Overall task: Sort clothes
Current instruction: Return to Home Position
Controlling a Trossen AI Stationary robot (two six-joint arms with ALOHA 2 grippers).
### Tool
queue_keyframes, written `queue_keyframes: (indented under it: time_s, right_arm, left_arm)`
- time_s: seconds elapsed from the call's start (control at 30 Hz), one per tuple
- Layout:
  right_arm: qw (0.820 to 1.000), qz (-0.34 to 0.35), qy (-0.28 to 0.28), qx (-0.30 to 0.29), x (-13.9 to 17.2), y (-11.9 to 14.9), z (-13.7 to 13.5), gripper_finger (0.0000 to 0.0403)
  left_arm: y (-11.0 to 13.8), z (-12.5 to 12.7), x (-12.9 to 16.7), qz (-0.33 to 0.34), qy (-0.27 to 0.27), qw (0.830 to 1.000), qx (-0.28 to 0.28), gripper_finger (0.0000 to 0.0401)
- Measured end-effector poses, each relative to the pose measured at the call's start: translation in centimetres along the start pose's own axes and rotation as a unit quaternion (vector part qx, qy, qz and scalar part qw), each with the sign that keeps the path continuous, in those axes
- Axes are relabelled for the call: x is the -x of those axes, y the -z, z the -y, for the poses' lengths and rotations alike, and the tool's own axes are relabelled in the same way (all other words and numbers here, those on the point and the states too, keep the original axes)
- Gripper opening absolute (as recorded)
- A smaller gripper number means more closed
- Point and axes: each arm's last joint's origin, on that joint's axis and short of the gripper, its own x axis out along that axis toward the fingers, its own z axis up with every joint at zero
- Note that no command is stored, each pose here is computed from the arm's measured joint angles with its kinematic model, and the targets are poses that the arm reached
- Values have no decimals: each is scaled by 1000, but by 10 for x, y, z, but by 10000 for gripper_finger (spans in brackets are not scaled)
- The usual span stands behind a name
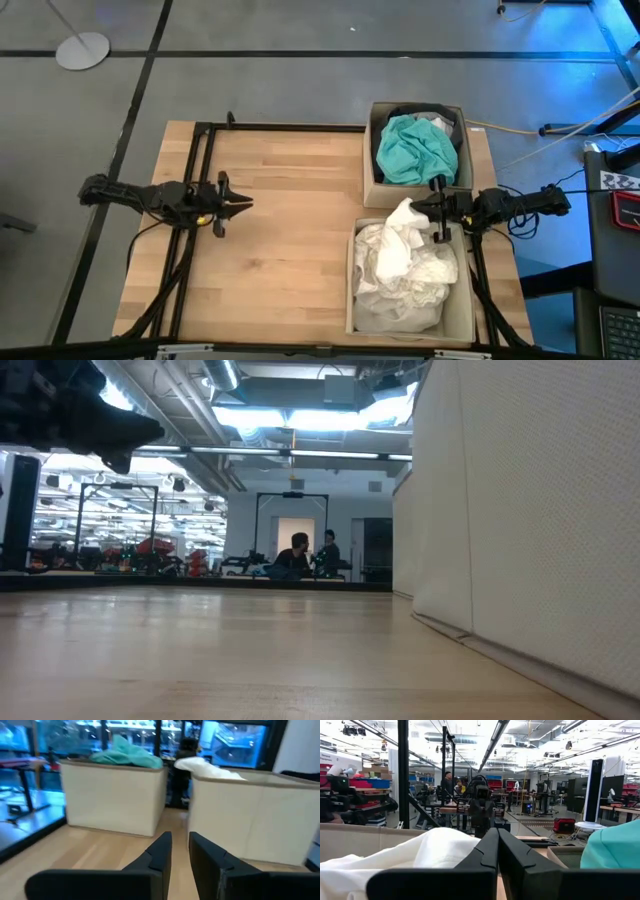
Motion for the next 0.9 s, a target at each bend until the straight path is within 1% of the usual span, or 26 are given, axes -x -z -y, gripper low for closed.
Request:
queue_keyframes:
  time_s: [0.13, 0.23, 0.37, 0.47, 0.53, 0.77, 0.8, 0.9]
  right_arm:
    - [1000, 0, 0, 0, 0, 0, 0, 12]
    - [1000, 0, 0, 0, 0, 0, 0, 12]
    - [1000, -1, 0, 0, 0, 0, 0, 12]
    - [1000, -1, 0, 0, 0, 0, 0, 12]
    - [1000, -1, 0, 1, 0, 0, 0, 12]
    - [1000, 0, 0, 0, 0, 0, 0, 12]
    - [1000, 0, 0, 0, 0, 0, 0, 12]
    - [1000, 0, 0, 0, 0, 0, 0, 12]
  left_arm:
    - [2, -7, 4, 23, -24, 999, -16, 43]
    - [4, -11, 5, 28, -35, 999, -17, 32]
    - [13, -13, 2, 14, -19, 1000, -18, 19]
    - [14, -15, 1, 18, -13, 1000, -12, 12]
    - [14, -15, 1, 18, -16, 1000, -20, 8]
    - [15, -15, 1, 14, -17, 999, -25, 12]
    - [15, -15, 1, 14, -17, 999, -27, 13]
    - [15, -15, 1, 13, -18, 998, -63, 13]
